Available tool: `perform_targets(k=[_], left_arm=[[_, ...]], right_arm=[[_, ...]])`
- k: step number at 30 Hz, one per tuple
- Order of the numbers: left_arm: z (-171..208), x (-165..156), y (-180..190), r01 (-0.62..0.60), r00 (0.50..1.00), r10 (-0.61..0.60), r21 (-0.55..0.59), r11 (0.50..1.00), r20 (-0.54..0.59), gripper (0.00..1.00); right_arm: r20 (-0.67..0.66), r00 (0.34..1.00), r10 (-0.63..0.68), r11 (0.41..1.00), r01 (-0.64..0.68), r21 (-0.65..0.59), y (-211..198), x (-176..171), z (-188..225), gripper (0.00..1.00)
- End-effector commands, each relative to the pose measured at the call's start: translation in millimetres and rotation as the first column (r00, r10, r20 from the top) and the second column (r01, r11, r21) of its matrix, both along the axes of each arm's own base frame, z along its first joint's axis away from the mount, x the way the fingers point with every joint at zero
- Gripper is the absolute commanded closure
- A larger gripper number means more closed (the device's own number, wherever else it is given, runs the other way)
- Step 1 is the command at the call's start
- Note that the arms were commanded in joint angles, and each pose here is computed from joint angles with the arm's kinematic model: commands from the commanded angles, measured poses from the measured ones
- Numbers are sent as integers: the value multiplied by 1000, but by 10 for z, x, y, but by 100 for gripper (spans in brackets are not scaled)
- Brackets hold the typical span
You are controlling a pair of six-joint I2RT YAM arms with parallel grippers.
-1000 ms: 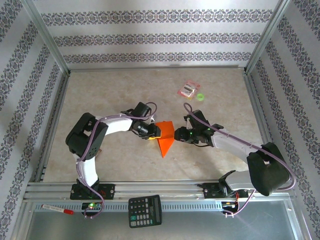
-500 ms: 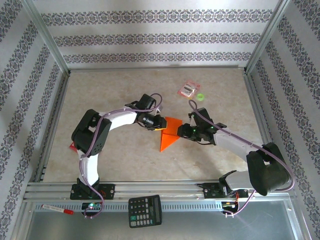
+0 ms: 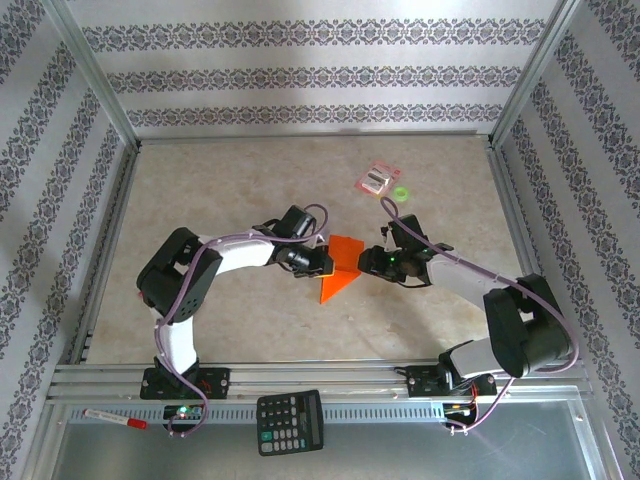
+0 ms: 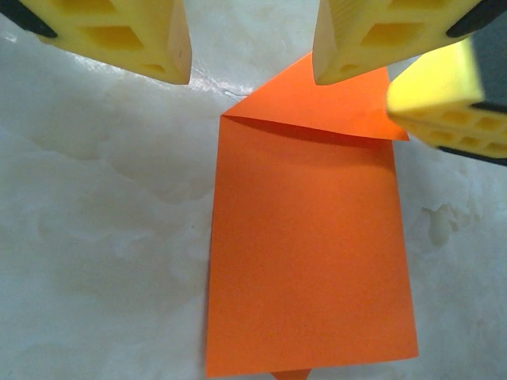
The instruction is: Fold a paper plane with a square sheet of paper (pick it up from the middle)
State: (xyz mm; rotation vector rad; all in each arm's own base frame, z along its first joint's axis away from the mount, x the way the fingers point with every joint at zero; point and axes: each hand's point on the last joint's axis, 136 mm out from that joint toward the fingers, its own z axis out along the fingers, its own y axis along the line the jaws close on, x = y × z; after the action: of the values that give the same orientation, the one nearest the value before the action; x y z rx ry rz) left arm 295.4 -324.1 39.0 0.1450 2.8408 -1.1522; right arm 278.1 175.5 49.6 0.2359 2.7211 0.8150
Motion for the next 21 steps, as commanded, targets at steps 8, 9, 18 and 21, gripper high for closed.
perform_targets(k=[8, 9, 18, 21], left_arm=[[-241, 35, 71, -10, 1000, 10, -8, 1000, -26, 100], [-265, 19, 78, -13, 999, 13, -9, 1000, -32, 100], [-388, -69, 135, -13, 998, 13, -8, 1000, -57, 100], [-388, -72, 141, -12, 998, 11, -10, 1000, -56, 100]], right_arm=[[-11, 1000, 20, 999, -19, 49, 143, 129, -14, 54], [-18, 1000, 20, 999, -19, 49, 148, 131, -35, 54], [-49, 998, 30, 996, -25, 91, 257, 131, -116, 55], [-63, 998, 29, 996, -24, 84, 261, 97, -162, 55]])
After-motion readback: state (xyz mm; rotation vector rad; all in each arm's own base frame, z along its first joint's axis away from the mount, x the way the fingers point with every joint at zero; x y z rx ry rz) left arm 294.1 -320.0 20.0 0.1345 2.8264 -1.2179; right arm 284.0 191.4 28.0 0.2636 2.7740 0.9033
